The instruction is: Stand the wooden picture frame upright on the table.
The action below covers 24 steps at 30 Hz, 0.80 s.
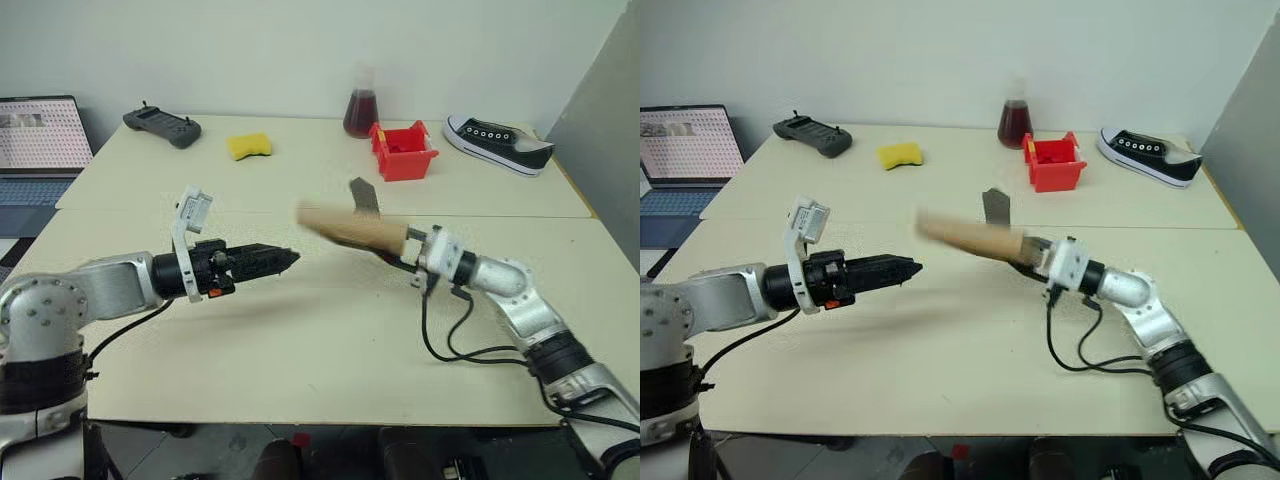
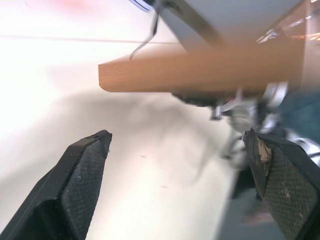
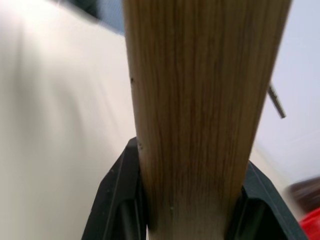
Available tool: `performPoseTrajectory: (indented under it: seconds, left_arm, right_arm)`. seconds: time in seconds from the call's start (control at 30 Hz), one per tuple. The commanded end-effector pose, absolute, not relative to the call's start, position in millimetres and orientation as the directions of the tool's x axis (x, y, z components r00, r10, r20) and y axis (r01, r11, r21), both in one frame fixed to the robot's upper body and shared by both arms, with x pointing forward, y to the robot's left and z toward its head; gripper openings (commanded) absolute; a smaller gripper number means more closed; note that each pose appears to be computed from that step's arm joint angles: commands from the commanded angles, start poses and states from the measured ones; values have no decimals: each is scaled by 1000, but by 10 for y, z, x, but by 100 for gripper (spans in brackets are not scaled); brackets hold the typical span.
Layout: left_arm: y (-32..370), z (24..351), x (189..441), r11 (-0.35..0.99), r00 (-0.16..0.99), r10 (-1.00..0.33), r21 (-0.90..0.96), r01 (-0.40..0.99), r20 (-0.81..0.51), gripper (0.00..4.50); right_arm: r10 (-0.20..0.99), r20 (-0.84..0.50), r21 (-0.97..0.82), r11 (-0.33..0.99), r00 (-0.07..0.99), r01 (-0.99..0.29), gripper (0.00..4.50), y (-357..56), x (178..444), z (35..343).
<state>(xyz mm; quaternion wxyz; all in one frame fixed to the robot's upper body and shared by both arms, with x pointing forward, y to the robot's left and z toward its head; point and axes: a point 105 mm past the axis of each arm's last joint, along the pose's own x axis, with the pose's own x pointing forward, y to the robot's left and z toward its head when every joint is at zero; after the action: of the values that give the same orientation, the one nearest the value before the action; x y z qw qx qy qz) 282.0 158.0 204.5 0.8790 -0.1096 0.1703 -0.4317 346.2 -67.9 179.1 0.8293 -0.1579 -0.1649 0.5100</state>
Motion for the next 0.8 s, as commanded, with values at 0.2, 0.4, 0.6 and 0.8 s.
performPoseTrajectory:
  seconds: [0.2,0.4,0.6,0.8]
  left_arm:
    - [1465,2001,2730,687,681,-716,25,727,-154,450]
    - [1575,1907,2741,705,700,-695,36,708,-164,450]
    - [1596,1831,2813,693,685,-704,27,720,-187,450]
    - [1695,1768,2932,697,686,-695,34,716,-217,450]
  right_arm:
    - [938,34,87,342,346,-936,136,-453,3566,1519]
    - [936,-48,61,351,349,-934,136,-465,3600,1141]
    - [931,-84,72,360,354,-930,191,-552,3513,935]
    - [901,-134,-9,416,413,-909,329,-949,3372,1045]
